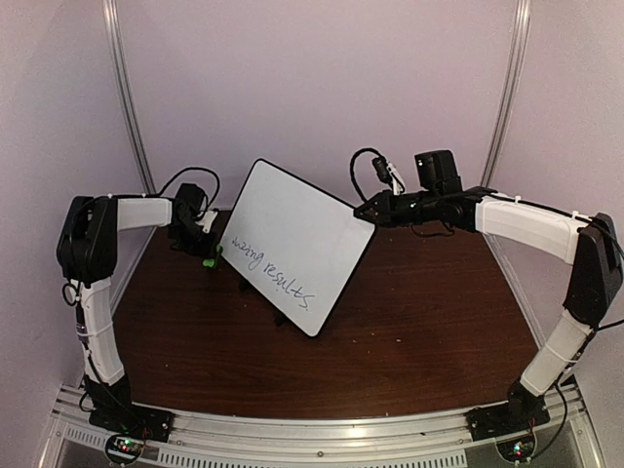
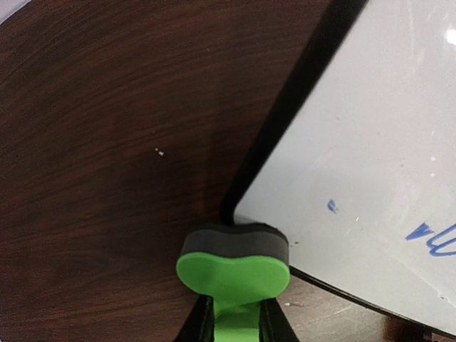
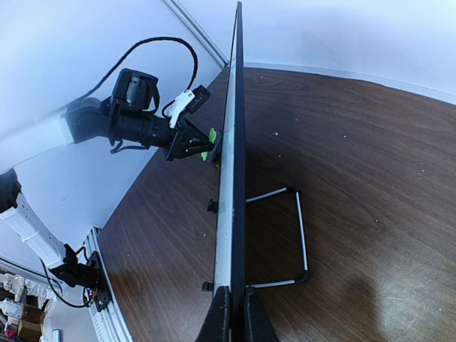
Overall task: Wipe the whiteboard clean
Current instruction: Erase the center of the whiteboard.
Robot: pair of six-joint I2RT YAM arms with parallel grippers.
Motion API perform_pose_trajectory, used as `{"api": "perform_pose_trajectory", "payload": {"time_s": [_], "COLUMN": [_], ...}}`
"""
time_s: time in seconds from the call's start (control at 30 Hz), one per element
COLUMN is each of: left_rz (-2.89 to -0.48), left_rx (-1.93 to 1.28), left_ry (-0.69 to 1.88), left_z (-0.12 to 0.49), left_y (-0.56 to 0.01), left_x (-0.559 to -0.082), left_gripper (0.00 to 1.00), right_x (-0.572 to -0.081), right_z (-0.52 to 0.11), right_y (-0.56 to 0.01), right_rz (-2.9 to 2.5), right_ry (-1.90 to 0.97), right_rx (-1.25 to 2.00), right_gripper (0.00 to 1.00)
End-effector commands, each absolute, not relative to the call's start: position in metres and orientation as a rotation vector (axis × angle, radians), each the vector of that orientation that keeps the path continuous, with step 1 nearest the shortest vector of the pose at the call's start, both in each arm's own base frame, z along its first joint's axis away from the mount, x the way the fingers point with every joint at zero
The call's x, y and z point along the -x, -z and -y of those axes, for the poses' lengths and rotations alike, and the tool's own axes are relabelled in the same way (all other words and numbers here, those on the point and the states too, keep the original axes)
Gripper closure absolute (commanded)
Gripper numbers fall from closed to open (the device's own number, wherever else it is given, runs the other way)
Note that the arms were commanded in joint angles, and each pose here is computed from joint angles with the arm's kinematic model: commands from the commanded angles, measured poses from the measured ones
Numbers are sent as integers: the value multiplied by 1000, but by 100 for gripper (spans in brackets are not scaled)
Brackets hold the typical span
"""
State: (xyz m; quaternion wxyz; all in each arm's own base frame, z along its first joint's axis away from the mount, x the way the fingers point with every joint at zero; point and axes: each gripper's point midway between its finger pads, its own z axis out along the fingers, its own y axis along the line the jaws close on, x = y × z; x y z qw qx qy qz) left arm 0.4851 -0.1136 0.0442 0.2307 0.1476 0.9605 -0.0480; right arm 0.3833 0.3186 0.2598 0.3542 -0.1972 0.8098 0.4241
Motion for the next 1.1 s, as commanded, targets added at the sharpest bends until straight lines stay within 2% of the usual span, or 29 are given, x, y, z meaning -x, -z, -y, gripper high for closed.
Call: {"api": "perform_pose_trajectory", "payload": {"time_s": [0.0,0.23,0.43,0.6,0.83,1.07], "left_rz": [-2546,-2541,-2631,-2644,-2549,-2538], "left_rx": [-498,-500,-403,-331,-434,-494], "left_ry": [222,205,39,8,147,125], "left_z": [149,153,121,104,137,156], "left_y": [-68,-77,-50,-47,-77,-77], "left_x": [-496,-499,-487,-491,-507,-505], "left_gripper": [98,98,98,98,98,98], "right_x": [-347,-346,-346,-346,-346,-347], "right_z": [-343,-343,-342,-343,-343,-343], "right_y": [-248,-250,-249,-249,-249,-248], "right_rz": [-2084,-2081,-2084,-2082,-2081,-2085], "right_ry": [-1199,-1195,-1195,-1197,-1196,-1198], "right_rx": [718,718,717,717,717,715], "right_gripper": [100,100,100,100,100,100]}}
